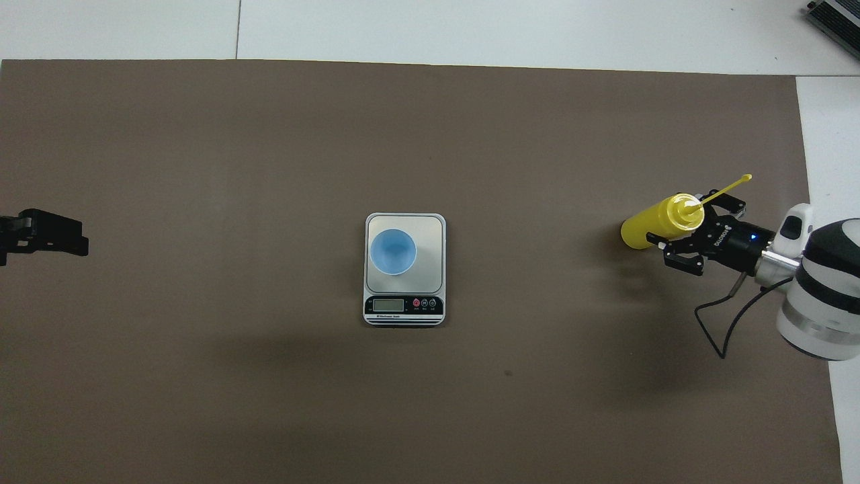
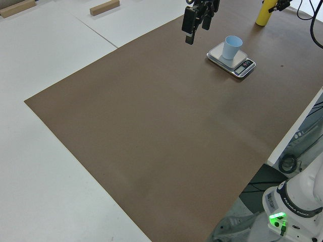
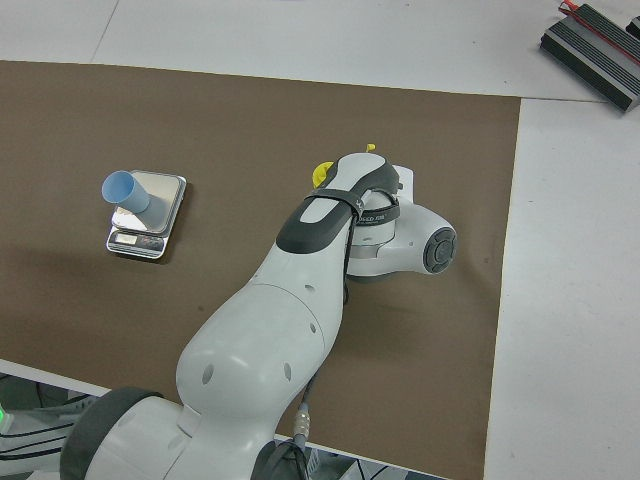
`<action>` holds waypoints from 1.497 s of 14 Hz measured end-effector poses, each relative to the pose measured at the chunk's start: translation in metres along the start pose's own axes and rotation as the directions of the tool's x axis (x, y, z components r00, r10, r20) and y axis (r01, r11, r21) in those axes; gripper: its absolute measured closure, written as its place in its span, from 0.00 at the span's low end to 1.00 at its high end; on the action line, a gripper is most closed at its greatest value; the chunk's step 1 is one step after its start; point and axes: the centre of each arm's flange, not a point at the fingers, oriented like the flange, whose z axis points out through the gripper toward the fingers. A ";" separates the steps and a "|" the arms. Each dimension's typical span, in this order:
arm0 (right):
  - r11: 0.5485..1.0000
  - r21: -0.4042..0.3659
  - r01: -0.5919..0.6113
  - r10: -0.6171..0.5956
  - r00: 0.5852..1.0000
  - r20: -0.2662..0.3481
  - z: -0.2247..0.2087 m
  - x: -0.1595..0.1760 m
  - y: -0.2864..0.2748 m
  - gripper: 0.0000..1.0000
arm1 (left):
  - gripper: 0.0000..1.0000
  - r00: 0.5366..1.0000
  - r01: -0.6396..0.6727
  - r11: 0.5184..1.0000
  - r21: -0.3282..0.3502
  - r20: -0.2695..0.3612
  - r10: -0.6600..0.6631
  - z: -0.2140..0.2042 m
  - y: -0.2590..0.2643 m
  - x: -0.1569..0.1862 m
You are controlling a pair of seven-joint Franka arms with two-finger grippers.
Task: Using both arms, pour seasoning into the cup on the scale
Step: 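Set the yellow bottle down and open the right gripper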
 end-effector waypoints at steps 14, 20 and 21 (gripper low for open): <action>0.987 0.083 0.140 -0.157 0.955 0.251 -0.050 -0.043 0.024 0.00 | 0.00 1.000 0.000 1.000 0.000 0.000 0.000 0.000 0.000 0.000; 0.996 0.009 0.093 -0.089 0.912 0.400 -0.095 -0.006 0.051 0.00 | 0.00 1.000 0.000 1.000 0.000 0.000 0.000 0.000 0.000 0.000; 0.997 -0.014 0.078 -0.064 0.902 0.426 -0.102 0.006 0.051 0.00 | 0.00 1.000 0.000 1.000 0.000 0.000 0.000 0.000 0.000 0.000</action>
